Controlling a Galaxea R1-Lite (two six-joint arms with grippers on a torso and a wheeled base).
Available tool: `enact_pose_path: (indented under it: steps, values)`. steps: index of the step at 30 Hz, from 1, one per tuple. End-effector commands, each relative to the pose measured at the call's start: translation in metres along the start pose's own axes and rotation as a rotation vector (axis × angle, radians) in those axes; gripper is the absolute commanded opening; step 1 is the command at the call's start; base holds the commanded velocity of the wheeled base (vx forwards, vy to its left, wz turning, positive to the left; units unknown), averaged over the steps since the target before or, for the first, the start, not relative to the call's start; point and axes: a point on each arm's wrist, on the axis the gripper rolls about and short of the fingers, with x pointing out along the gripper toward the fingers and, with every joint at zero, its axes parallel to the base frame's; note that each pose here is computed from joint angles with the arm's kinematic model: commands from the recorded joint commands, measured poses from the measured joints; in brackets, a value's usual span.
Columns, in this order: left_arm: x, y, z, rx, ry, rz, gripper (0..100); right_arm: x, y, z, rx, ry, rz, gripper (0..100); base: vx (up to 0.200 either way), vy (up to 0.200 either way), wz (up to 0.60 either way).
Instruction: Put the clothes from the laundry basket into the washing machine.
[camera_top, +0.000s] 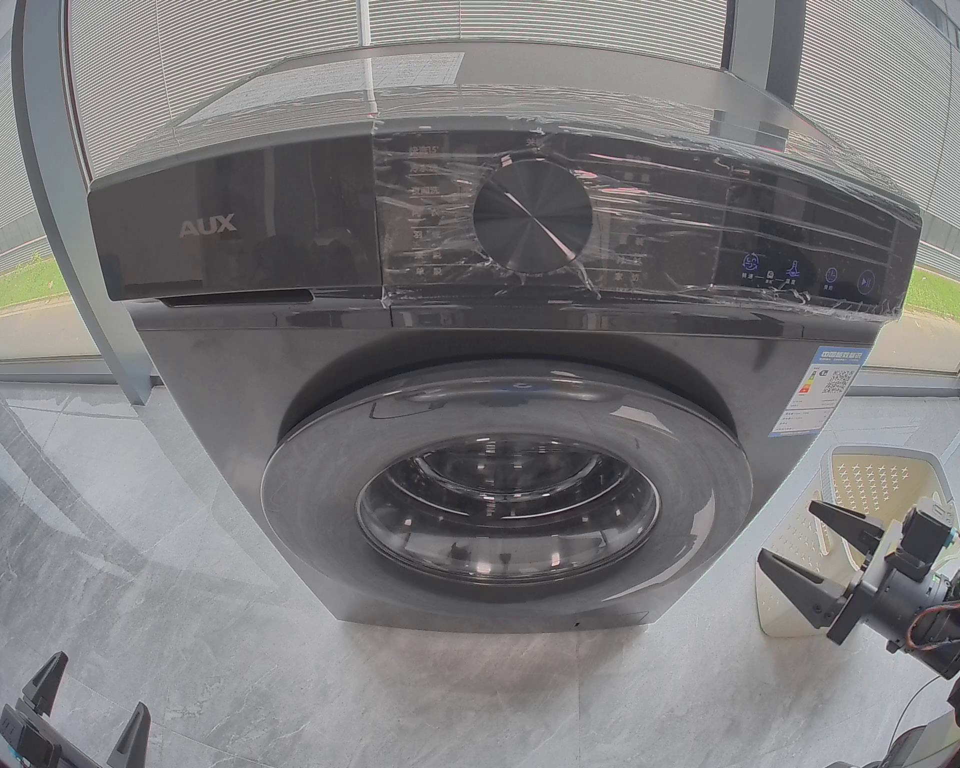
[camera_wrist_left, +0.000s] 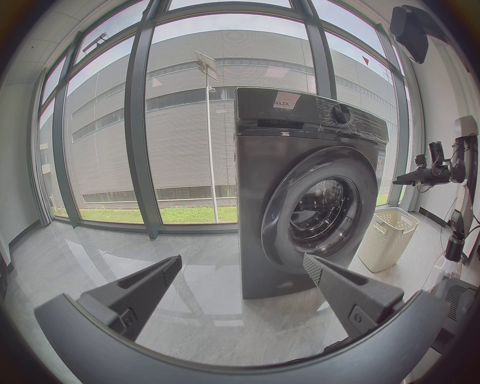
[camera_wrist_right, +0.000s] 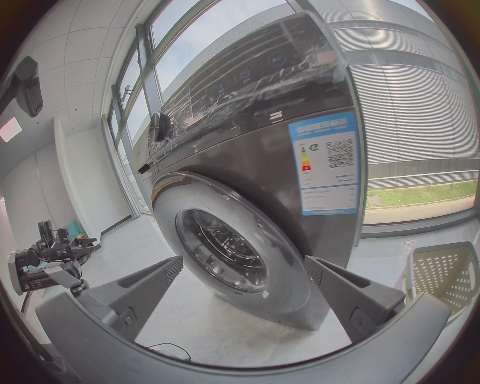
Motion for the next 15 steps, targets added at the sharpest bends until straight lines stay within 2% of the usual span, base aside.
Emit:
enact_pose_path:
  steps: [1, 6, 12, 15]
  values:
    - [0.000, 0.000, -0.005, 0.001, 0.002, 0.000, 100, -0.037, -0.003, 0.008, -0.010, -0.100, -0.082, 100, 0.000, 0.000, 0.00]
    - [0.000, 0.000, -0.005, 0.001, 0.002, 0.000, 100, -0.059, -0.010, 0.007, -0.064, -0.123, -0.199, 100, 0.000, 0.000, 0.00]
    - [0.000, 0.000, -0.005, 0.001, 0.002, 0.000, 100, -0.079, -0.009, 0.001, -0.102, -0.121, -0.257, 100, 0.000, 0.000, 0.00]
    - [0.000, 0.000, -0.005, 0.001, 0.002, 0.000, 100, -0.095, -0.005, -0.002, -0.110, -0.163, -0.285, 100, 0.000, 0.000, 0.00]
